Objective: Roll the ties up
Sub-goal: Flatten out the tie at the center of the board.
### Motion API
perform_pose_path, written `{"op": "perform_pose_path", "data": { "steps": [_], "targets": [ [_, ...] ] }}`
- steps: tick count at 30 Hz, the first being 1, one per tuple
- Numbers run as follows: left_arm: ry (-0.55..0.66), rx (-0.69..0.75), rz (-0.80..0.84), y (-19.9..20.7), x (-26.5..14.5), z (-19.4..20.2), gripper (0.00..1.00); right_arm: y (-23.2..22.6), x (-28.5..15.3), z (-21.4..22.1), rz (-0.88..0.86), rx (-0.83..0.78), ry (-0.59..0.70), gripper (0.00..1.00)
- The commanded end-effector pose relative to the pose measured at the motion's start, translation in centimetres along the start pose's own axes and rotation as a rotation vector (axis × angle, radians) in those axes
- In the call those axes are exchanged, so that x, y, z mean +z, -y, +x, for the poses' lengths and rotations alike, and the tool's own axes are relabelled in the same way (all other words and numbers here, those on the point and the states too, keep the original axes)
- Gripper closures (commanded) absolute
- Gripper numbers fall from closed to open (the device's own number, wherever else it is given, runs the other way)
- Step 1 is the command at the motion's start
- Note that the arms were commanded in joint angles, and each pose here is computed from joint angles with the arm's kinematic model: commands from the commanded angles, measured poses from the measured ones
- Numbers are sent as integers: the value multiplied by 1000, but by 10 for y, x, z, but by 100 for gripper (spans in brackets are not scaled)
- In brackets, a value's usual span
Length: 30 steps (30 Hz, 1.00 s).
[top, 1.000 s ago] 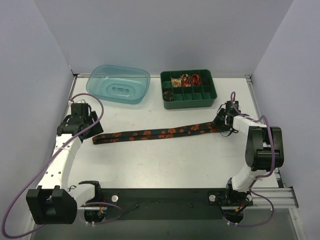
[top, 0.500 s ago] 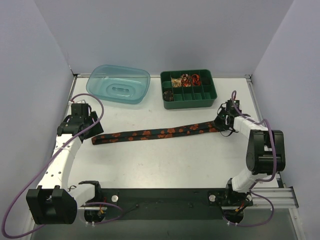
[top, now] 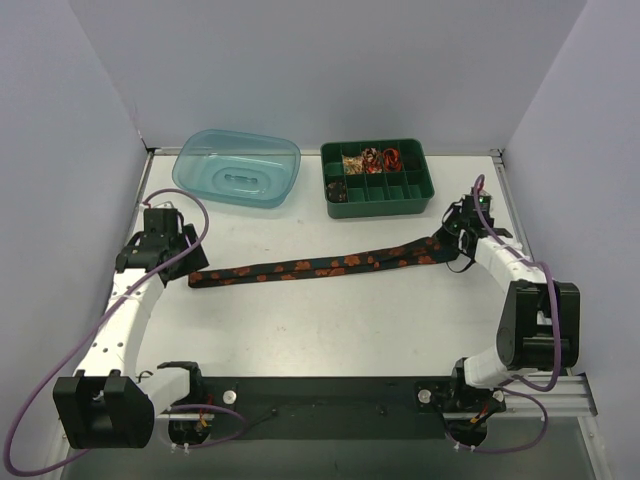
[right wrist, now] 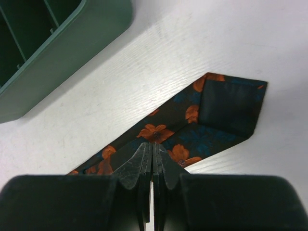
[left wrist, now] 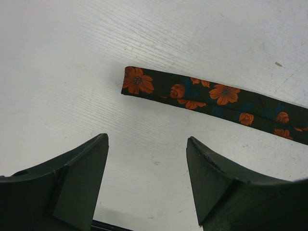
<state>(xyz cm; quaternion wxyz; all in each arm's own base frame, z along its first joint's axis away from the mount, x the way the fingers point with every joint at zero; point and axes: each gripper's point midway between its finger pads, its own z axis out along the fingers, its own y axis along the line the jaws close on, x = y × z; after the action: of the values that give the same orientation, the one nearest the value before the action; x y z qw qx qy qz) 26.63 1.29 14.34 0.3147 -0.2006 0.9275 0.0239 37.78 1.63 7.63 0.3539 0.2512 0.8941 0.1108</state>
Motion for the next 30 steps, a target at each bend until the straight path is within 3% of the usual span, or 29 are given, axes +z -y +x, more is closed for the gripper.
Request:
{"op": "perform_pose_path", "data": {
  "steps": [1,10,26,27,28,30],
  "targets": [
    [43,-1,27,4,0,-10,25,22,-9,-23,73,6,73,100],
    [44,0,34,6,1,-11,25,47,-10,-46,130,56,122,100],
    [40,-2,56,10,0,-9,25,86,26,-42,314,68,63,100],
    [39,-3,63,11,0,-9,25,87,25,-42,321,67,65,98],
    [42,-6,64,11,0,-9,25,88,24,-44,330,70,76,83],
    [42,-7,68,11,-1,-9,25,87,20,-47,333,75,92,64]
  ]
}}
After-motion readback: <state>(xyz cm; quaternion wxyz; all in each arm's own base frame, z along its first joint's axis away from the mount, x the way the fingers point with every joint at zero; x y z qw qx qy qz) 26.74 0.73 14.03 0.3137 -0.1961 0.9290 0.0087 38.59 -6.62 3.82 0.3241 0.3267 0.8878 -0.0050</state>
